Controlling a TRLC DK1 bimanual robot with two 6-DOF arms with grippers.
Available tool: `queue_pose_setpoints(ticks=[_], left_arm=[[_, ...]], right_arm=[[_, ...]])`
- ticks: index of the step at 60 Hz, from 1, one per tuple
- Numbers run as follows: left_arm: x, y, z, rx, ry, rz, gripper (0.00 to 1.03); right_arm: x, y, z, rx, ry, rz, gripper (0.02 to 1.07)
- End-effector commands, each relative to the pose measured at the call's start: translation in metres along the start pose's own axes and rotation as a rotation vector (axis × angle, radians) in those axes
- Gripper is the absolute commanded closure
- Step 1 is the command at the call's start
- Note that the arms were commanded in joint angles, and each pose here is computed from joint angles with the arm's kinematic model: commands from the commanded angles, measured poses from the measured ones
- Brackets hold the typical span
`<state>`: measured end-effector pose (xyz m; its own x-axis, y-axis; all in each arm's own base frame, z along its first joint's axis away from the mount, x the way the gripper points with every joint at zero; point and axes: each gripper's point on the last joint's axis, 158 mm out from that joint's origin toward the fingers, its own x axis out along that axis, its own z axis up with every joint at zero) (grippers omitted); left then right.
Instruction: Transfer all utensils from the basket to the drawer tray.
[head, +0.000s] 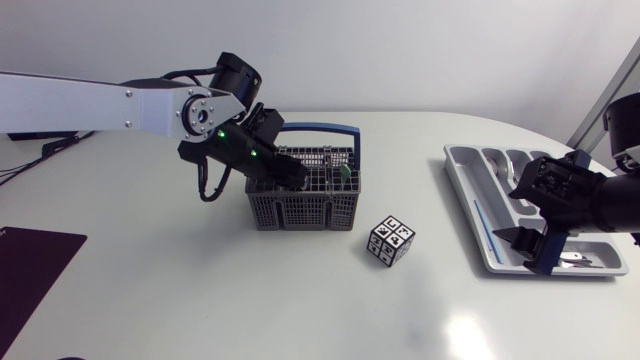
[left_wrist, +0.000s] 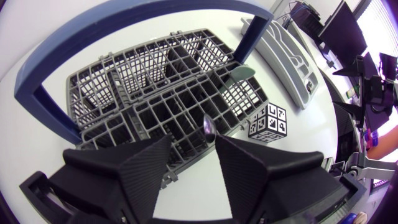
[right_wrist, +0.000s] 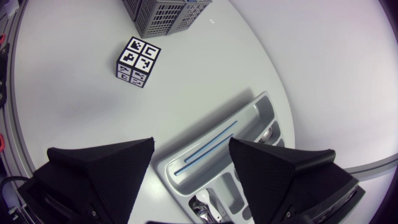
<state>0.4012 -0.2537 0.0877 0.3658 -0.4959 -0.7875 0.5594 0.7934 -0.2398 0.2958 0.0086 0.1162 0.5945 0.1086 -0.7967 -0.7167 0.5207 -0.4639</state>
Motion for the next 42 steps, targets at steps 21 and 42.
queue_pose_setpoints(ticks=[21,42], left_arm=[[0.006,-0.005,0.021,-0.019,-0.04,-0.012,0.61],[0.014,-0.018,0.02,-0.011,-0.025,-0.03,0.81]], right_arm=[[0.011,0.021,0.008,0.012,0.013,0.047,0.2],[0.009,0.023,0.009,0.003,0.009,0.041,0.2]])
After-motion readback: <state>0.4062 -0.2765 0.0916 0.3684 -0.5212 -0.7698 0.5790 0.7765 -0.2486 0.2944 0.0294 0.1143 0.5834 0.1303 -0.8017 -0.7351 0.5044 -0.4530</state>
